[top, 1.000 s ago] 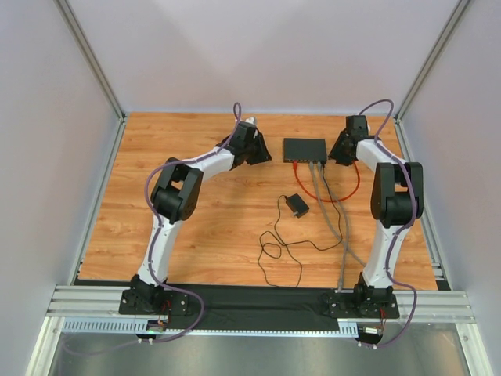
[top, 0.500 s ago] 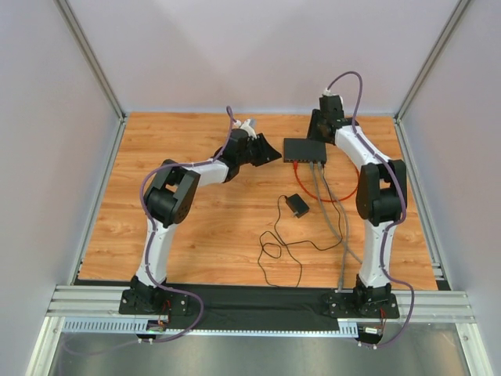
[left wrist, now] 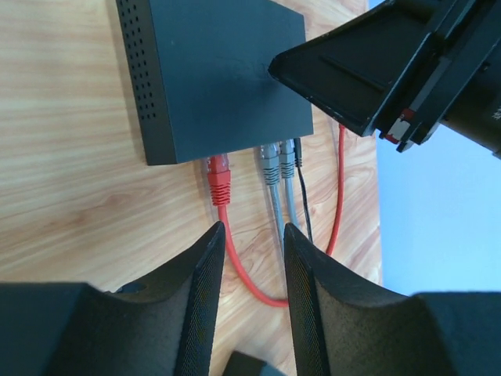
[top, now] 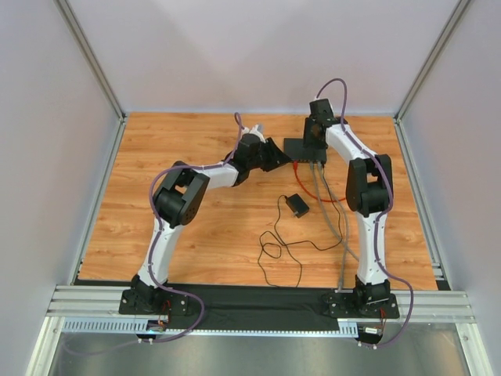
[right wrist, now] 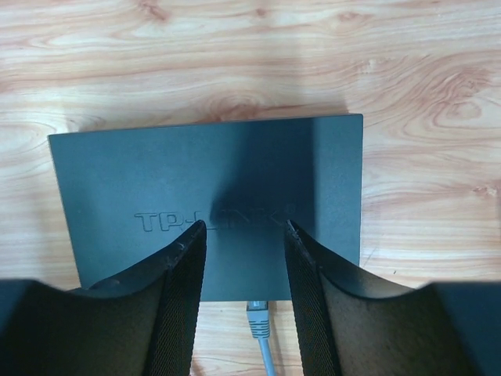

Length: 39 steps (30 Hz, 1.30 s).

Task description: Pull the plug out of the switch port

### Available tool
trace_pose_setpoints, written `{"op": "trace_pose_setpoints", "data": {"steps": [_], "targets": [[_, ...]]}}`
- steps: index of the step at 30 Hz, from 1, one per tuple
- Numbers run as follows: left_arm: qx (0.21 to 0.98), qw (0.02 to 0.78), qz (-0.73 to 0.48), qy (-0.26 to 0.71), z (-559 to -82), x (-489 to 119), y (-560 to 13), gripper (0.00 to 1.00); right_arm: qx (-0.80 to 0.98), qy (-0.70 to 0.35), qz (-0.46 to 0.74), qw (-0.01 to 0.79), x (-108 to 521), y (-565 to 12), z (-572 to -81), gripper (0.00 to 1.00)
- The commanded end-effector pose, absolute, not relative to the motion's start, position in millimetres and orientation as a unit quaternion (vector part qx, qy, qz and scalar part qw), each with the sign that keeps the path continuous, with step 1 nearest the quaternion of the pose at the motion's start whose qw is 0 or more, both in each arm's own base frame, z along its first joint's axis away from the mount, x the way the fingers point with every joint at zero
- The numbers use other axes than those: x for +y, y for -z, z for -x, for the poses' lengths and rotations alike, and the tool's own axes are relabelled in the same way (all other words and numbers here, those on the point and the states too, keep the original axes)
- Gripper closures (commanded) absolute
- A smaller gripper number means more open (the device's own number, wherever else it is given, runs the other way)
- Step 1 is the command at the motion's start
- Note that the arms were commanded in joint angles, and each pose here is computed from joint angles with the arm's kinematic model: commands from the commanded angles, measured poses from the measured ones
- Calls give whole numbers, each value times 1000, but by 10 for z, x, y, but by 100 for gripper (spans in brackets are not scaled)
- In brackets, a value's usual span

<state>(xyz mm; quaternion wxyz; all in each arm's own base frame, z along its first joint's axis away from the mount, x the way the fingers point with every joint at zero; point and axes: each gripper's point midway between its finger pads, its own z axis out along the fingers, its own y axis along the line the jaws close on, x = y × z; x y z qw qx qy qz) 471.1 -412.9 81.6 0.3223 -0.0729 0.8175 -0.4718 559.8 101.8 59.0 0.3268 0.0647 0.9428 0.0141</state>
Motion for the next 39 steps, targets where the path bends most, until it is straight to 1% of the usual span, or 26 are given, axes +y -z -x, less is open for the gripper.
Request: {"op": "trace_pose_setpoints", "data": {"steps": [1,4,15,20,21,23,24,30,33,35,39], "targets": [[809,317,107,483,-4799,-4254,-817,56,954,-18,-62,294,993,-440,-5547,54],[816,298,129,478,-4808,-4316,-693,56,959,-15,-58,278,981,-378,-5502,53],[815,275,200,469,-4858,-4404,-465,54,965,-41,-36,256,1087,-242,-5415,54],[812,267,230,465,-4908,-4427,-386,50,966,-46,-35,250,1097,-221,-5382,54],[811,271,231,464,-4925,-4436,-403,48,966,-46,-36,251,1097,-225,-5383,54],[823,263,245,439,-4913,-4404,-342,48,966,-47,-36,251,1099,-221,-5379,54],[822,272,254,431,-4933,-4376,-319,48,966,-47,-35,252,1099,-222,-5382,54],[814,275,273,433,-4902,-4432,-328,50,966,-48,-35,251,1105,-211,-5383,54],[811,267,281,439,-4866,-4465,-292,55,966,-49,-35,252,1101,-218,-5391,54],[807,272,281,443,-4870,-4458,-294,56,965,-50,-34,253,1114,-222,-5399,54],[810,276,277,438,-4869,-4445,-281,56,965,-49,-36,253,1094,-224,-5401,54]]}}
